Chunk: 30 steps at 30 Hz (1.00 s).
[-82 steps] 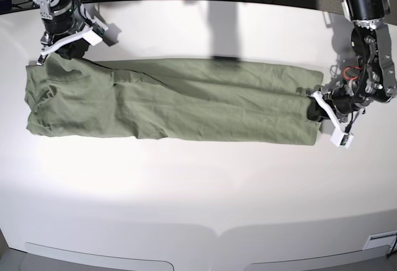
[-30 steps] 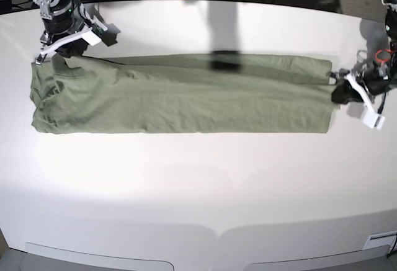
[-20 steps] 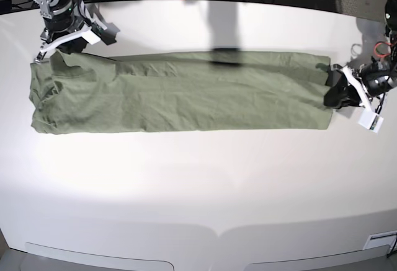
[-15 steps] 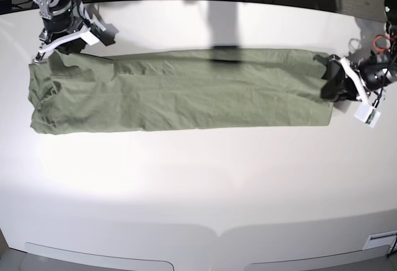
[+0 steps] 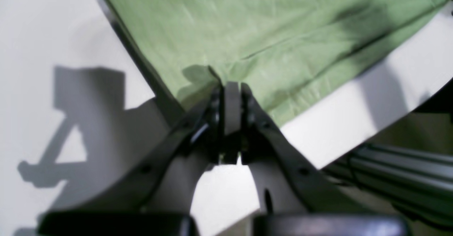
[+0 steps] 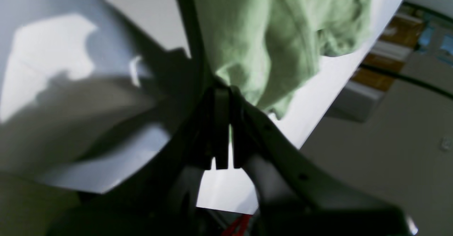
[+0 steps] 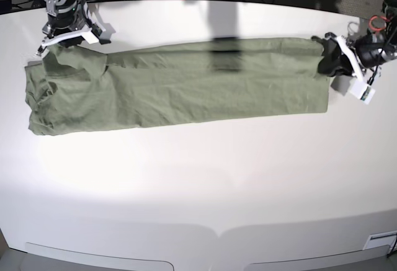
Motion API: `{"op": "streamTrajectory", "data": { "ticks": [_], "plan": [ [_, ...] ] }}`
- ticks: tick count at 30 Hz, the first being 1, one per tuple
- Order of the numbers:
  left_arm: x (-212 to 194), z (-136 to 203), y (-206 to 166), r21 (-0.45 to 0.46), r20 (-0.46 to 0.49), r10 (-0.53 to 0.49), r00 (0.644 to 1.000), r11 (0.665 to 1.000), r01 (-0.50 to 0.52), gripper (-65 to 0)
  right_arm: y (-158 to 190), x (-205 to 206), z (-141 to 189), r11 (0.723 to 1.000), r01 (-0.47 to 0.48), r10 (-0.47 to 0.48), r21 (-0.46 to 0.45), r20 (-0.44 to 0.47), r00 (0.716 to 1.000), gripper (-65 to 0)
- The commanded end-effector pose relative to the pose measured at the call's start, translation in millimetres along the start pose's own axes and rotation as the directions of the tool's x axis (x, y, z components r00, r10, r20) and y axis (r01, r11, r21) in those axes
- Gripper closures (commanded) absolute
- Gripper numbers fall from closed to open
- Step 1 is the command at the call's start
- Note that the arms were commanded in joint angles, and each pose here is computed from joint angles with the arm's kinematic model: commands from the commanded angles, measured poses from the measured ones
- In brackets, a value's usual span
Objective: Fold the T-shirt properly
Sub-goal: 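Pull the strip end with the left gripper to stretch the strip, then move both grippers onto the strip's edge and pinch the fabric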
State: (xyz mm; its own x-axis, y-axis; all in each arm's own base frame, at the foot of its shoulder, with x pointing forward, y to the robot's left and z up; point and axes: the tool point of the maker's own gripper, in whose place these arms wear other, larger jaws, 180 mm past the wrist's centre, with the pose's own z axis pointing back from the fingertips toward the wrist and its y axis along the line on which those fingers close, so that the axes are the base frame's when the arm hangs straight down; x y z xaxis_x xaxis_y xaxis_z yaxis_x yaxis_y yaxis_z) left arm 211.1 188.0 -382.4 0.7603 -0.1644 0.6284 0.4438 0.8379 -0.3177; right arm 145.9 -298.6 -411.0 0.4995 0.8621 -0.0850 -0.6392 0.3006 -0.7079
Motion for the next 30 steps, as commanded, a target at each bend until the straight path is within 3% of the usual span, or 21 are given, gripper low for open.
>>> {"op": "streamTrajectory", "data": {
  "ticks": [1, 10, 16, 18, 20, 27, 30],
  "plan": [
    [11, 5, 0, -0.004, 0.039, -0.019, 0.999, 1.000, 0.019, 0.0, -11, 2, 0, 0.999, 0.007, -0.006, -0.039, 0.010, 1.000, 0.0],
    [10, -15, -25, -0.059, 0.093, 0.065, 0.994, 0.997, -0.059, 0.0, 5, 15, 4, 0.998, 0.062, -0.062, -0.010, 0.018, 0.998, 0.0],
    [-9, -13, 3, 0.091, -0.018, -0.053, 0.998, 0.994, 0.054, -0.5, 6, 15, 4, 0.998, 0.065, -0.065, -0.008, 0.019, 0.998, 0.0],
    [-13, -11, 12, 0.135, -0.047, -0.091, 0.995, 0.986, 0.097, -13.1, 6, 16, 4, 0.998, 0.065, -0.065, -0.008, 0.020, 0.998, 0.0],
    [-16, -10, 18, 0.166, -0.073, -0.116, 0.991, 0.978, 0.127, -21.0, 6, 15, 4, 0.998, 0.065, -0.065, -0.008, 0.020, 0.998, 0.0],
    [-22, -7, 28, 0.208, -0.129, -0.149, 0.980, 0.963, 0.174, -22.6, 6, 15, 4, 0.998, 0.065, -0.065, -0.008, 0.019, 0.998, 0.0],
    [-6, -8, 32, 0.235, -0.057, -0.137, 0.989, 0.961, 0.146, -22.6, 6, 15, 4, 0.998, 0.065, -0.065, -0.008, 0.019, 0.998, 0.0]
  ]
}}
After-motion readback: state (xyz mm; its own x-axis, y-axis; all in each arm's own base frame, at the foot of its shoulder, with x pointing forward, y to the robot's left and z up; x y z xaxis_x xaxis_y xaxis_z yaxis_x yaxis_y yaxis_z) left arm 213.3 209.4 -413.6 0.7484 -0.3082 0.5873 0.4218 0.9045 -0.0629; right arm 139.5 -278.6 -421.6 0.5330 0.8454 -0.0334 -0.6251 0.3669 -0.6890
